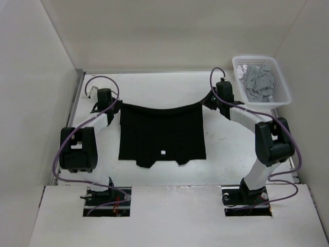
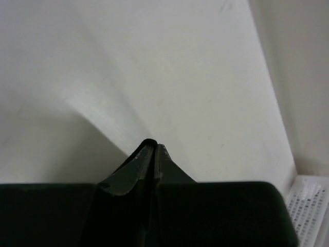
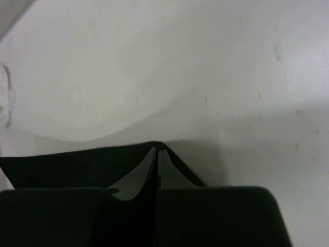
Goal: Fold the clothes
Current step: Fold the tank top
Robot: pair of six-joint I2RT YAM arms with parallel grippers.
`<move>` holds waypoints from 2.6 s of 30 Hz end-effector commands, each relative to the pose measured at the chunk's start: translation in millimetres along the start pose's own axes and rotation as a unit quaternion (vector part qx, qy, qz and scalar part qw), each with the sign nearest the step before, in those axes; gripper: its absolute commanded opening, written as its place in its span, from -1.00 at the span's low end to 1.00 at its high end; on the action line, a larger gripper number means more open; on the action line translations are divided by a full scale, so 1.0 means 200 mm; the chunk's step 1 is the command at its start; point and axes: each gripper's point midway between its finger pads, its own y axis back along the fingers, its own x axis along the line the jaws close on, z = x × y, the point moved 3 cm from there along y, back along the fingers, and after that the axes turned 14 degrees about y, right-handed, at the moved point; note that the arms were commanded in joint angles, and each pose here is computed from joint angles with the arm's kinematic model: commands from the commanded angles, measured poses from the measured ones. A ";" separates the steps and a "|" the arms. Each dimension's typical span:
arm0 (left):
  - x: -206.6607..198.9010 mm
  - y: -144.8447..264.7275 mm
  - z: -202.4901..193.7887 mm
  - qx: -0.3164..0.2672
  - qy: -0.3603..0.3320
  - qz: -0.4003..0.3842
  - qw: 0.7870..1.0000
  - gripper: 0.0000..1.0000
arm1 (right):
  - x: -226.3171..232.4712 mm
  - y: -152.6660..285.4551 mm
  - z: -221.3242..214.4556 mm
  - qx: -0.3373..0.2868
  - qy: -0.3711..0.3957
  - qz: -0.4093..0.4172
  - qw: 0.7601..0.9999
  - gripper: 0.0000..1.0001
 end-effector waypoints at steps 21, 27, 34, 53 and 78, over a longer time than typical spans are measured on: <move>0.08 0.43 -0.05 0.000 0.051 -0.166 0.985 -1.00 | -0.05 0.32 -0.11 -0.082 -0.022 0.061 0.994 -0.95; 0.33 0.54 -0.09 0.016 0.053 -0.159 0.986 -1.00 | -0.11 0.39 -0.39 -0.046 -0.032 0.063 0.996 -0.95; 0.62 0.56 -0.15 0.029 0.056 -0.118 0.991 -0.94 | -0.16 0.39 -0.68 0.017 -0.042 0.036 0.998 -0.96; 0.52 0.70 -0.12 0.071 0.076 -0.150 0.983 -1.00 | -0.10 0.70 -0.74 0.017 -0.015 0.059 0.998 -0.98; 0.24 0.77 -0.18 -0.038 -0.104 -0.155 0.982 -0.29 | -0.11 0.39 -0.80 0.056 -0.076 0.050 0.994 -0.28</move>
